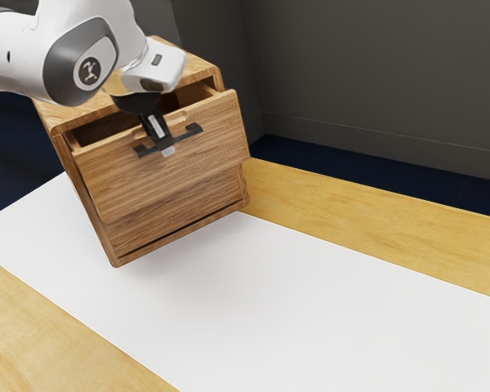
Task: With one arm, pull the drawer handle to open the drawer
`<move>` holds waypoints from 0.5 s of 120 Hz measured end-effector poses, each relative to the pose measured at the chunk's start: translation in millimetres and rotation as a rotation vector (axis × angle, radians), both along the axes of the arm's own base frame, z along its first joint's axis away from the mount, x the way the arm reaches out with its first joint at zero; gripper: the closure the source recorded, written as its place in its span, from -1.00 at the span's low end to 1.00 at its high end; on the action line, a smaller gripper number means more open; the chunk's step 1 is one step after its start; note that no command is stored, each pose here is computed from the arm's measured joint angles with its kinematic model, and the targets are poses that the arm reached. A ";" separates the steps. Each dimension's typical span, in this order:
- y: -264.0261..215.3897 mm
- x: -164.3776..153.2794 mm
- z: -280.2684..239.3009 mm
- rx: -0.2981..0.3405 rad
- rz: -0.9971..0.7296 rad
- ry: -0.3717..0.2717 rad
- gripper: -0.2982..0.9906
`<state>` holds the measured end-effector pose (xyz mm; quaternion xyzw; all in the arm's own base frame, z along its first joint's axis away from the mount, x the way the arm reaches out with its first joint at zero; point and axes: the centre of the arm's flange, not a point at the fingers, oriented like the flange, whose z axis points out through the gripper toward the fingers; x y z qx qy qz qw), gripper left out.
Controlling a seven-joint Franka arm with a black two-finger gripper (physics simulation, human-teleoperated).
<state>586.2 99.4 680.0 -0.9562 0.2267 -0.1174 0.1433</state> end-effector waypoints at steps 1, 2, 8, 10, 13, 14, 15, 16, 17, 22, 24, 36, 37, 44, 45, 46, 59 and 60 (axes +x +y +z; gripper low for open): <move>0.2 -0.2 0.0 -0.001 0.000 0.000 0.41; 0.3 -0.4 0.0 -0.001 0.001 0.000 0.41; 0.5 -1.3 0.1 -0.003 0.002 0.000 0.41; 0.2 -1.4 -0.3 -0.004 0.002 0.001 0.41; -0.5 -1.4 -0.8 -0.005 0.001 0.002 0.41; -0.8 -1.4 -1.0 -0.005 0.001 0.002 0.40; -1.0 -1.4 -1.2 -0.005 0.001 0.002 0.40; -1.2 -1.4 -1.4 -0.005 0.001 0.002 0.40; -1.3 -1.4 -1.5 -0.005 0.001 0.003 0.40; -2.4 -1.4 -1.6 -0.006 0.000 0.003 0.40; -3.0 -1.4 -1.6 -0.006 0.000 0.002 0.40; -9.7 -0.9 -1.2 -0.008 -0.008 0.001 0.40; -10.4 -0.9 -1.3 -0.009 -0.009 0.001 0.40; -15.4 -0.7 -2.3 -0.011 -0.016 0.003 0.39; -16.2 -0.6 -2.3 -0.011 -0.017 0.003 0.39; -17.0 -0.6 -2.3 -0.011 -0.018 0.003 0.39; -26.5 -2.0 -1.3 -0.018 -0.034 0.002 0.40; -27.0 -2.2 -1.2 -0.018 -0.034 0.001 0.40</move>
